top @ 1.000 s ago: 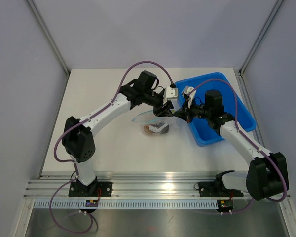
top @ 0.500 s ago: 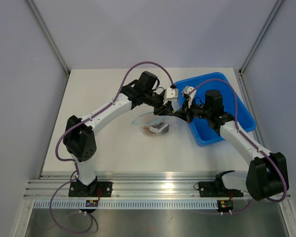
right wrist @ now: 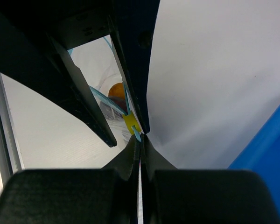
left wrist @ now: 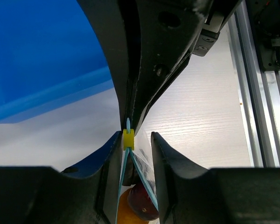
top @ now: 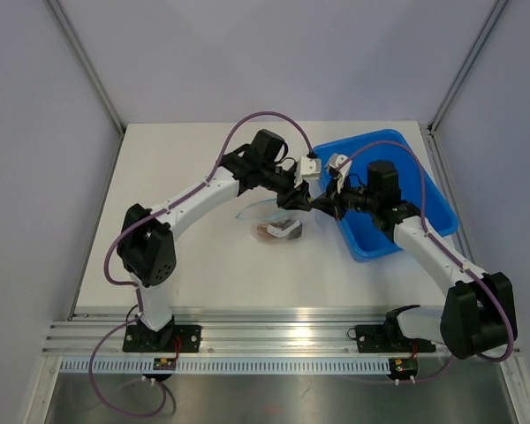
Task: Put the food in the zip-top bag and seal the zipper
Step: Zip the zipper food storage bag at the center of the board.
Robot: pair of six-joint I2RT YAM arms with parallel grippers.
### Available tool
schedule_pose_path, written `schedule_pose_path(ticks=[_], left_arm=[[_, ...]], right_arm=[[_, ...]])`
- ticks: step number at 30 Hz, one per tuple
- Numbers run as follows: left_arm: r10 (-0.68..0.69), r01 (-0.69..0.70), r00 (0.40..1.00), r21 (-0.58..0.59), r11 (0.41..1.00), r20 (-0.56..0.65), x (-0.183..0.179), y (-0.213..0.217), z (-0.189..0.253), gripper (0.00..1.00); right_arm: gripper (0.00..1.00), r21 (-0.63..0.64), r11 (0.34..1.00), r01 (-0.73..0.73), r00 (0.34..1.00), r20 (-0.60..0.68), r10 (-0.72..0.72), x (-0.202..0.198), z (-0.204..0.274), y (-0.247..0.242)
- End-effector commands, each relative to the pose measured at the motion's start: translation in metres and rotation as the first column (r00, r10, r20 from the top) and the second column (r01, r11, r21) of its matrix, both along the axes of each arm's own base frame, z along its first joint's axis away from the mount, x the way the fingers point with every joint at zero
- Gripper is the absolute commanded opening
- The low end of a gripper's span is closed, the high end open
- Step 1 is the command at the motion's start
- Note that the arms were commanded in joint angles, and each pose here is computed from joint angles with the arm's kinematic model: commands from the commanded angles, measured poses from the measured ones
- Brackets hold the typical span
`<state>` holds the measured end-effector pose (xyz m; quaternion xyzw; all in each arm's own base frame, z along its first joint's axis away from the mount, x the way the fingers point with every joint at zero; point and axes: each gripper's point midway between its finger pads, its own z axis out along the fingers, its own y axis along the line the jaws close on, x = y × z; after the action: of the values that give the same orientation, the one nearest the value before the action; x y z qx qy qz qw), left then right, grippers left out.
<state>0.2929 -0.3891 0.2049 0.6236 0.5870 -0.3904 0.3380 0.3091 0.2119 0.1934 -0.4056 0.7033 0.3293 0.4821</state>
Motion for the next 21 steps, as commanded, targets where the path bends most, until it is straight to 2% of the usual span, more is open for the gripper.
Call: schedule_pose_path(ticks=[1,5,11,15,16,17,21], left_arm=[[-0.011,0.014,0.999,-0.065,0.998,0.044,0.006,-0.011,0.027,0.33],[-0.003,0.006,0.999,-0.070,0.998,0.039,0.007,-0.012,0.029,0.28],[0.011,-0.009,1.000,-0.080,0.997,0.026,0.009,-0.015,0.035,0.31],[0.001,0.000,1.000,-0.070,0.998,0.011,0.007,-0.014,0.031,0.15],[0.002,-0.002,1.000,-0.064,0.998,0.005,0.007,-0.014,0.029,0.05],[0.003,-0.003,1.000,-0.061,0.998,0.003,0.007,-0.014,0.029,0.02],[0.012,-0.012,1.000,-0.039,0.999,-0.008,0.007,-0.011,0.024,0.00]], right_arm=[[0.00,0.027,1.000,-0.015,0.998,0.054,0.014,0.001,0.017,0.003],[0.00,0.026,1.000,-0.014,0.998,0.055,0.013,0.002,0.016,0.003],[0.00,0.024,1.000,-0.014,0.999,0.048,0.013,0.002,0.014,0.003],[0.00,0.022,1.000,-0.009,0.999,0.053,0.008,0.003,0.015,0.002],[0.00,0.021,1.000,-0.003,0.998,0.056,0.002,0.004,0.015,0.002],[0.00,0.017,1.000,0.002,0.999,0.054,-0.003,0.004,0.014,0.001],[0.00,0.031,0.998,0.047,0.994,0.098,-0.050,0.011,0.021,-0.002]])
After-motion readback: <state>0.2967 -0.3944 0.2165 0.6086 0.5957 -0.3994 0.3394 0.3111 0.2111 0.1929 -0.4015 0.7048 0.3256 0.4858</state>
